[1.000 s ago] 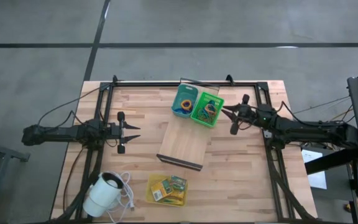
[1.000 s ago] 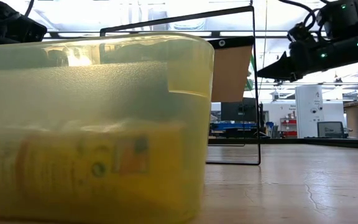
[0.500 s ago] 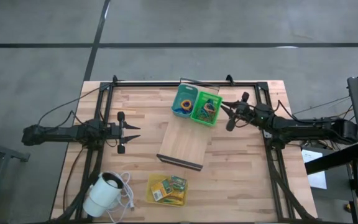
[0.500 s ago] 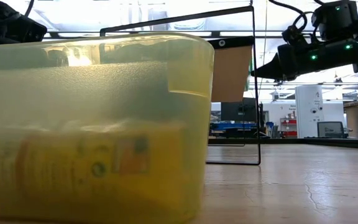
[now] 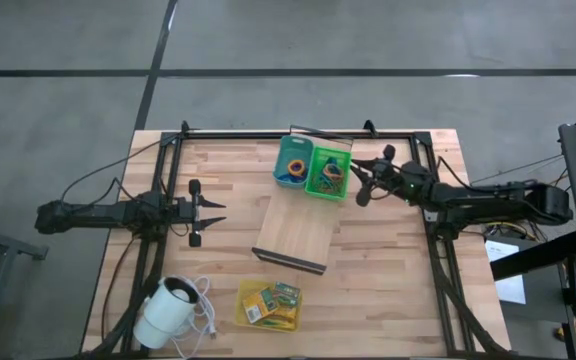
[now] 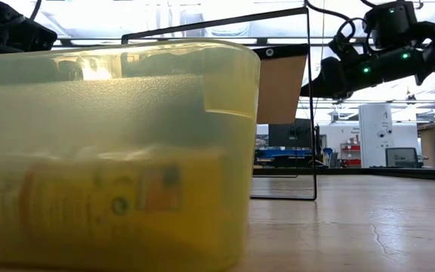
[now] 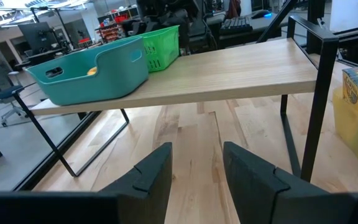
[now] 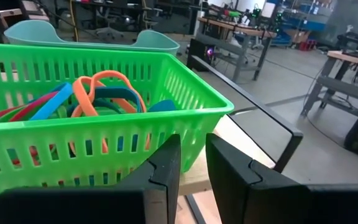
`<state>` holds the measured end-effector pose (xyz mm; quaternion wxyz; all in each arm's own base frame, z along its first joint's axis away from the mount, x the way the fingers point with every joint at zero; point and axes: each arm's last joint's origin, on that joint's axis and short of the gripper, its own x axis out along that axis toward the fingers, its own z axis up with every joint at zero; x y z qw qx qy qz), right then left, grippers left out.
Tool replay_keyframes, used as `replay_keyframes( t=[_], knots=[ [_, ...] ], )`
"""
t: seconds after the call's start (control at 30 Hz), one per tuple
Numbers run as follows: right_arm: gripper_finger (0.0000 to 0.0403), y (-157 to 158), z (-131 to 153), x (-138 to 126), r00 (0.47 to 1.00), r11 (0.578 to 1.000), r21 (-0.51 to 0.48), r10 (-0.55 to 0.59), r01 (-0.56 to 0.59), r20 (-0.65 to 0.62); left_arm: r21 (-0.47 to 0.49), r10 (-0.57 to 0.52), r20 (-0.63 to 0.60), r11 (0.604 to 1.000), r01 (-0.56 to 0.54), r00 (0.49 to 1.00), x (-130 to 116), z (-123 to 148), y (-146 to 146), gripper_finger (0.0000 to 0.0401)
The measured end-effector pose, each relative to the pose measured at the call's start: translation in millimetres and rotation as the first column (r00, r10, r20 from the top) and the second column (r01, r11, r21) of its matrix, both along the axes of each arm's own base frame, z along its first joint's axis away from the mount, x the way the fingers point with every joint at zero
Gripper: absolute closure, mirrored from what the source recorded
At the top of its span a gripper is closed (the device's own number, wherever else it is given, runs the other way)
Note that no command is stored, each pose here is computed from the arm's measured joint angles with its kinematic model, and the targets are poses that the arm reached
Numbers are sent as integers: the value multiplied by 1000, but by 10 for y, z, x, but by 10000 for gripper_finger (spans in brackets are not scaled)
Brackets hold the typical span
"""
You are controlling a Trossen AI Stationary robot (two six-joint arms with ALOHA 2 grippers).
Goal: Pick & Place Office Desk Supplies
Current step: Put the green bin on the shelf, then put the yellow bin on the shelf
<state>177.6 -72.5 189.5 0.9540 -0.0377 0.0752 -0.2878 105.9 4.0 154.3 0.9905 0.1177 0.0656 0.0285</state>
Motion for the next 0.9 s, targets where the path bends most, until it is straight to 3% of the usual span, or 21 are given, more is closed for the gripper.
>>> replay_keyframes(
  t=[0.3,0.67,0.8,0.9],
  knots=[
    [330,-14,-43,15,999,1000,11,-27,27,-28,0,1,0,1000,-1,1000,0,0,1,256],
    [330,58,13,-173,1000,999,32,-24,24,-1,0,1,0,1000,-1,1000,0,0,1,256],
    [329,137,9,-277,993,993,64,103,-99,-59,0,1,0,1000,-1,1000,0,0,1,256],
    [325,187,33,-360,986,984,75,162,-159,-28,0,1,0,1000,-1,1000,0,0,1,256]
  ],
)
